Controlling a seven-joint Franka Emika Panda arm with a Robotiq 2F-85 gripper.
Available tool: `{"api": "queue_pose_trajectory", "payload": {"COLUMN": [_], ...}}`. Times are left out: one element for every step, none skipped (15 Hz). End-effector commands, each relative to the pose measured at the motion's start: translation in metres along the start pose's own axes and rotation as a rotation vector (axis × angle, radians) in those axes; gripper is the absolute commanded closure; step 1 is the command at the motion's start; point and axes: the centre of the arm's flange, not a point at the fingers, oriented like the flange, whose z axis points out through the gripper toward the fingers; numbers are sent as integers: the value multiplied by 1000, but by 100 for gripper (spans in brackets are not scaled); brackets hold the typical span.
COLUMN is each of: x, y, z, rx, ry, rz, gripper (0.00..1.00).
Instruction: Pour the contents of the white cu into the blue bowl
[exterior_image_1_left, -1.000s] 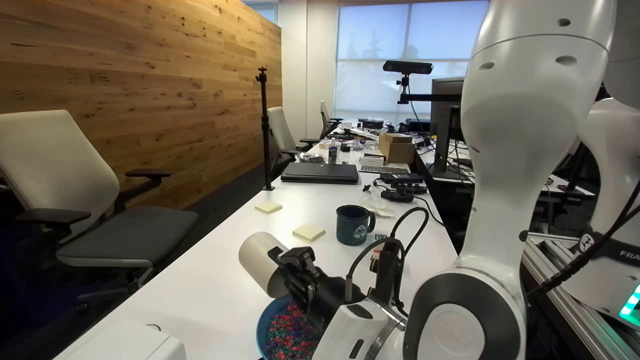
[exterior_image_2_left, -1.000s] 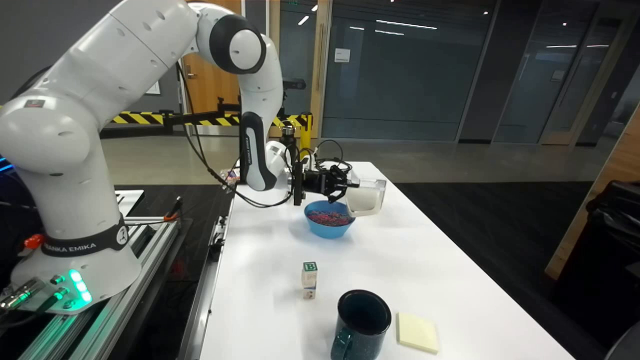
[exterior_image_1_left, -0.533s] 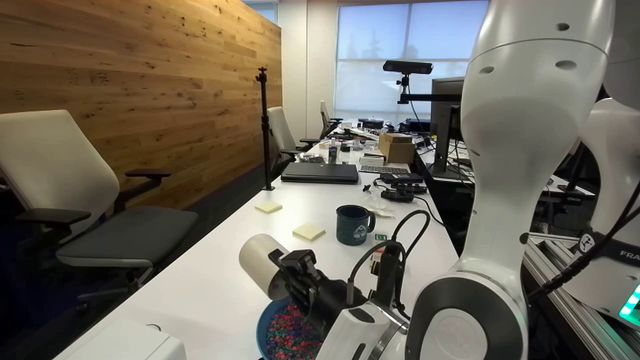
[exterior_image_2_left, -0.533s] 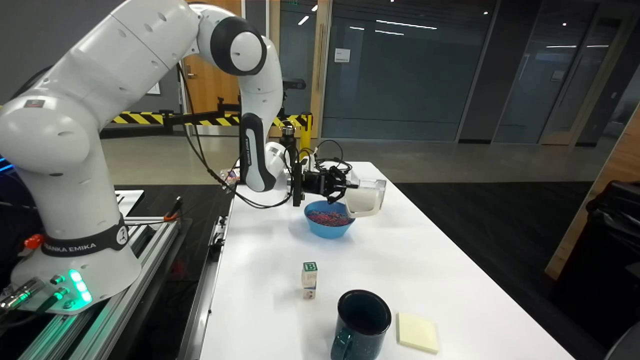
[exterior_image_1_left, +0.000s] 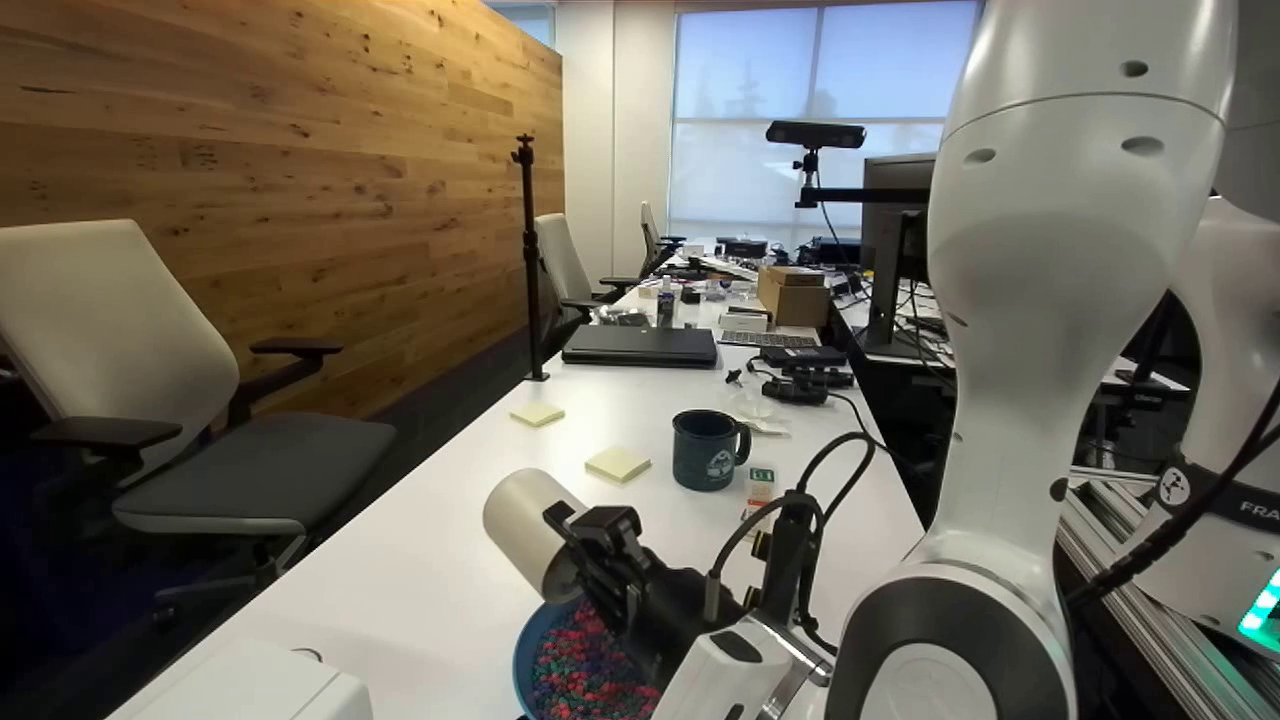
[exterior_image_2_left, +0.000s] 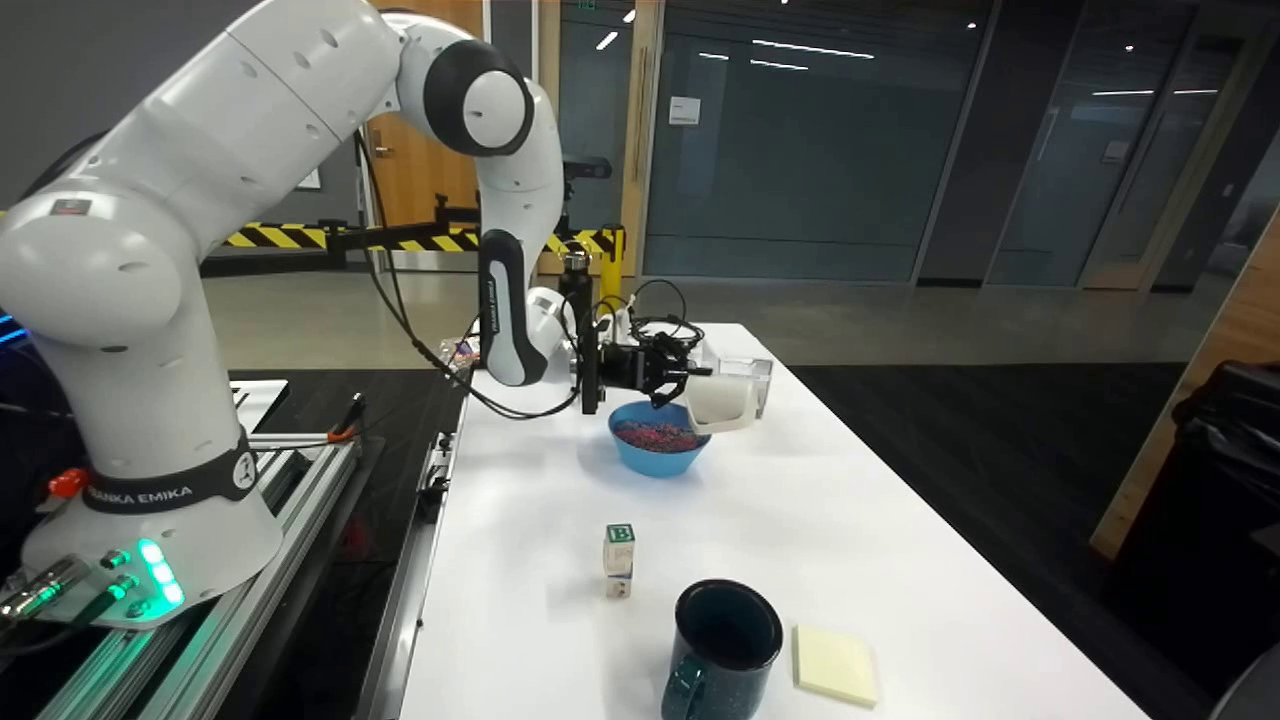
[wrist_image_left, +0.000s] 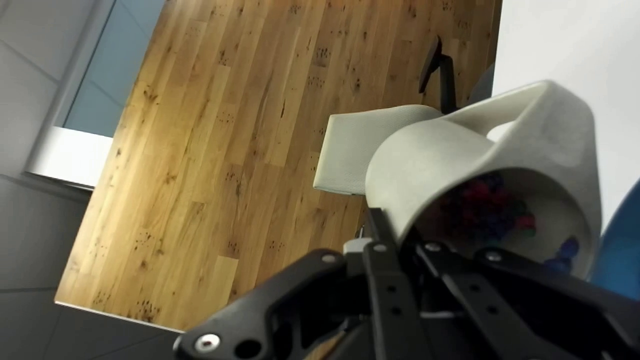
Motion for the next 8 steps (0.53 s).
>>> {"api": "queue_pose_trajectory", "payload": {"x": [-7,-7,-8,-9,-9,-9,-10,-10], "y": [-1,-2,-2,-2,-3,-3,-4,-4], "z": [-7,-8,-10,-10,-10,-10,-11,-11], "rx": [-82,-90,-97,-106,-116,-130,-141,-151], "ry": [12,8,8,6,4,4,3,2], "rz": [26,26,28,31,35,39,41,43], "gripper": [99,99,99,99,99,99,99,99]}}
